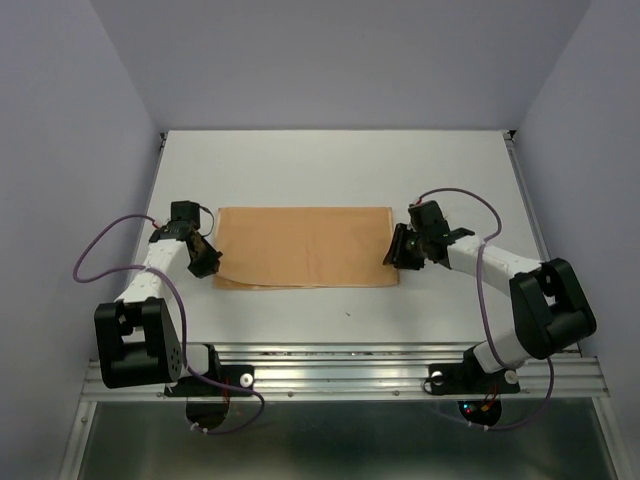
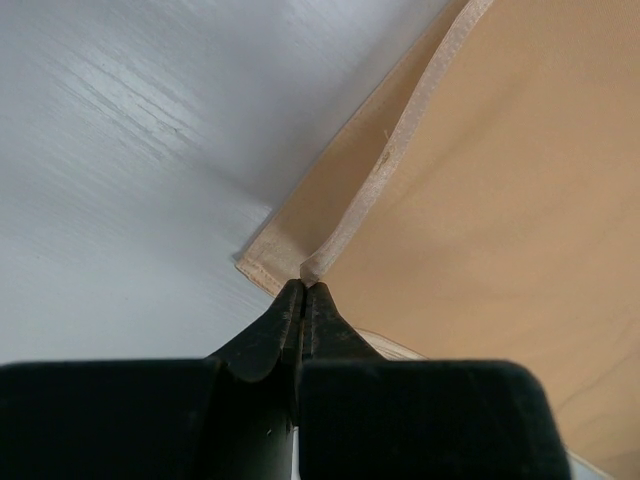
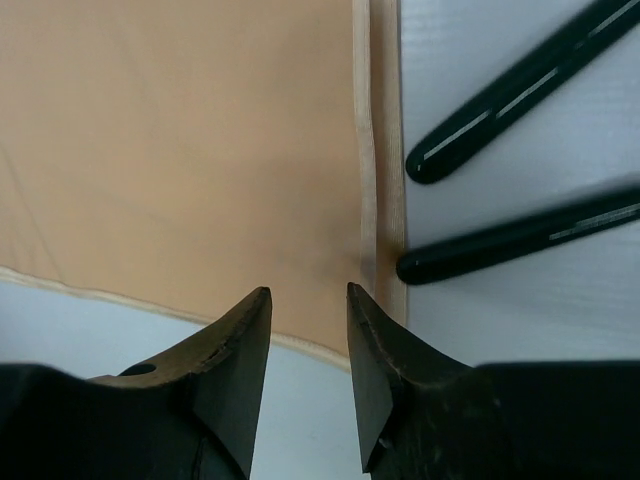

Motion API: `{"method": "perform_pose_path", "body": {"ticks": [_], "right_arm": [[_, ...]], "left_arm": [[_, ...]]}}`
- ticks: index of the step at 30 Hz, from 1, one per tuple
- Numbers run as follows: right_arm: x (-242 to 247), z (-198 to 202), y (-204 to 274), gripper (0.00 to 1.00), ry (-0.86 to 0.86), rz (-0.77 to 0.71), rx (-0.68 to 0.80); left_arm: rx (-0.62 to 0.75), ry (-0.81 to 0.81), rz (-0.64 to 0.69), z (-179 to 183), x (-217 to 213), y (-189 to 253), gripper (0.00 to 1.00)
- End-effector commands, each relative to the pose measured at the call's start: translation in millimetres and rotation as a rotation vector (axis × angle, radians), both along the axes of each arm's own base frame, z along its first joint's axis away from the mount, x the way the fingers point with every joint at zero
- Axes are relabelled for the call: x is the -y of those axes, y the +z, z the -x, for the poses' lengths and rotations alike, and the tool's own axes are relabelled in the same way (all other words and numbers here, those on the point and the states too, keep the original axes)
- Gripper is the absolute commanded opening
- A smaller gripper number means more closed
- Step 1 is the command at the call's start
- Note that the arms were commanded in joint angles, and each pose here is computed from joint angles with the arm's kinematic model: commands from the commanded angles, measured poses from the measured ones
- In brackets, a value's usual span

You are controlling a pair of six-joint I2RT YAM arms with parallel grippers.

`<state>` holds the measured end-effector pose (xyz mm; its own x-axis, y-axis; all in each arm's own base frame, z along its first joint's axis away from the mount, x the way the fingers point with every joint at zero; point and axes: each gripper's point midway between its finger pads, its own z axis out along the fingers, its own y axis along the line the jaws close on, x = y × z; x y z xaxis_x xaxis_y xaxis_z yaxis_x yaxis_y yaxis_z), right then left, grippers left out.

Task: Fold the napkin into a case and place the utensils inside
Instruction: Smooth out the rectangle-folded napkin at the center of the board.

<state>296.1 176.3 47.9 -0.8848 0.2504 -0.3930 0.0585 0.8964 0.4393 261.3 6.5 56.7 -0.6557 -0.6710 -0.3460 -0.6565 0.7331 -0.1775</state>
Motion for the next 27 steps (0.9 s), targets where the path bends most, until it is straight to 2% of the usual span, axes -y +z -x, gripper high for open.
{"method": "perform_pose_path", "body": {"ticks": [1,16,19,22,27], "right_arm": [[4,16,8,0.44,-0.033,0.037,0.014],[17,42,-12,0.46,-0.053,0.07,-0.038],[13,40,-12,0.43,-0.044,0.052,-0.033],[9,39,-10,0.31,-0.036,0.048,-0.028],[9,37,-9,0.27,-0.037,0.051,-0.021]], "left_arm": [[0.034,-0.015,-0.002,-5,0,13,0.0],[0.042,-0.022,0.001,-5,1,14,0.0],[0.045,-0.021,0.0,-5,1,15,0.0],[0.046,-0.019,-0.001,-5,0,16,0.0],[0.045,-0.021,0.0,-6,1,15,0.0]]}}
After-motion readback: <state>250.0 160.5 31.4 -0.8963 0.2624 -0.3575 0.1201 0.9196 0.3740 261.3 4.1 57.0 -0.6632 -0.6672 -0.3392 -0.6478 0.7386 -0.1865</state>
